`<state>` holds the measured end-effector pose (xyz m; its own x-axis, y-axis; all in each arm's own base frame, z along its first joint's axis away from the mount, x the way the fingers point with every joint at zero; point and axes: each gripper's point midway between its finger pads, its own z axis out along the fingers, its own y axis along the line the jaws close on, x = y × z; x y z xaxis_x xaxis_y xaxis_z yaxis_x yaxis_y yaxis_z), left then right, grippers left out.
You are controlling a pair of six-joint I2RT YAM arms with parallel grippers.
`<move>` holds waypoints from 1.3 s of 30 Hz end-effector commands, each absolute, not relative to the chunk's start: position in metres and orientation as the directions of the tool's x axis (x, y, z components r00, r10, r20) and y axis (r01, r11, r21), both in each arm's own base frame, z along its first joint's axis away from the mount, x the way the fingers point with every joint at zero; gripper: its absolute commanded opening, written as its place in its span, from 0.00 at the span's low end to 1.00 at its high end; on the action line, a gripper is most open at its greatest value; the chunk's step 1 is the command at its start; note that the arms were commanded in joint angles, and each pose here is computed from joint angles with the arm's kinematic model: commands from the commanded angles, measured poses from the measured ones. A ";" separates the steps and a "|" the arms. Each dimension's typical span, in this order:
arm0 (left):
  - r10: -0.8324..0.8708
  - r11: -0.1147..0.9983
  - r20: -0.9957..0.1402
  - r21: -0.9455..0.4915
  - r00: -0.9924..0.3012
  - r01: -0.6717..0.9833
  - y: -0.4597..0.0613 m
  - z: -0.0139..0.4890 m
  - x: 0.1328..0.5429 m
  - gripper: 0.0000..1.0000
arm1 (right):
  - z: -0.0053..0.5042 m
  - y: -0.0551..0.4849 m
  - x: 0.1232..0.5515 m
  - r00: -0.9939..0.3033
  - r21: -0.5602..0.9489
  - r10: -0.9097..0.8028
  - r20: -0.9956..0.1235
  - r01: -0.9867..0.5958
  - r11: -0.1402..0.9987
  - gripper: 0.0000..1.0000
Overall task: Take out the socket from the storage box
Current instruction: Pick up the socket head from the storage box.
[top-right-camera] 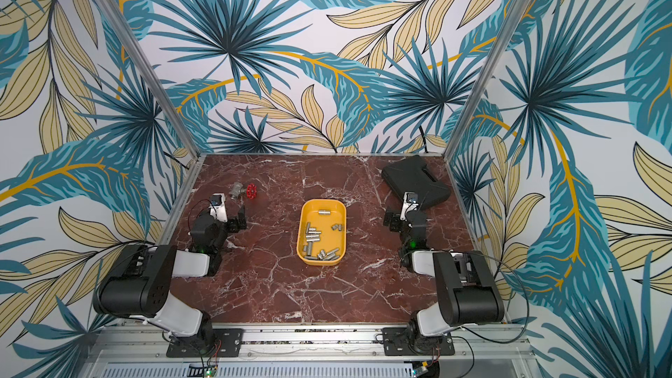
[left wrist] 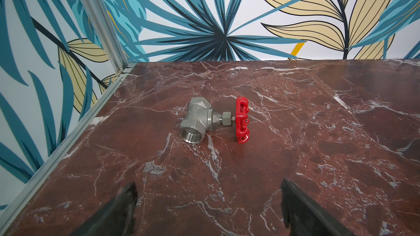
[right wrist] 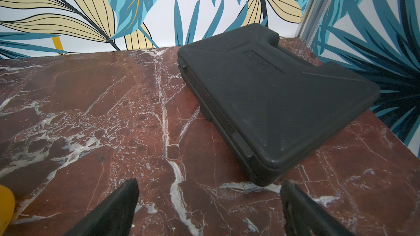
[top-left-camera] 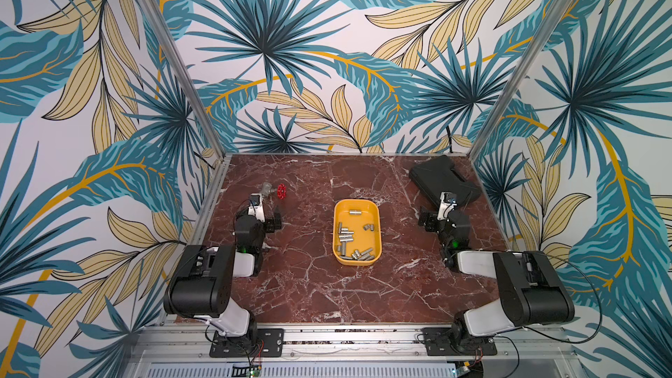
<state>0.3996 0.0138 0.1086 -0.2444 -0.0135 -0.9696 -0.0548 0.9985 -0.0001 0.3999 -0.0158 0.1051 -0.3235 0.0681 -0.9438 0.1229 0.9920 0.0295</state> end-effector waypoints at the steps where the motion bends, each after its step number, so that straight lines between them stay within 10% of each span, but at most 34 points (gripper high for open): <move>1: -0.020 0.998 -0.974 -0.005 -0.225 -0.070 0.018 0.116 0.405 1.00 | 0.109 -0.015 0.401 -0.316 0.017 0.057 -0.947 0.126 0.992 1.00; 9: -0.097 0.980 -0.949 -0.037 -0.299 -0.197 0.037 0.154 0.402 0.89 | 0.132 -0.009 0.406 -0.369 0.016 0.048 -0.928 0.090 0.996 0.99; 21: -0.326 0.912 -0.805 -0.406 -0.495 0.061 -0.047 0.205 0.381 0.85 | 0.198 0.076 0.398 -0.602 0.088 0.022 -0.798 -0.080 0.993 0.99; 39: -0.401 0.810 -0.662 -0.579 -0.633 0.092 -0.113 0.162 0.366 0.85 | 0.113 0.243 0.418 -0.850 0.072 -0.110 -0.514 -0.171 0.983 0.84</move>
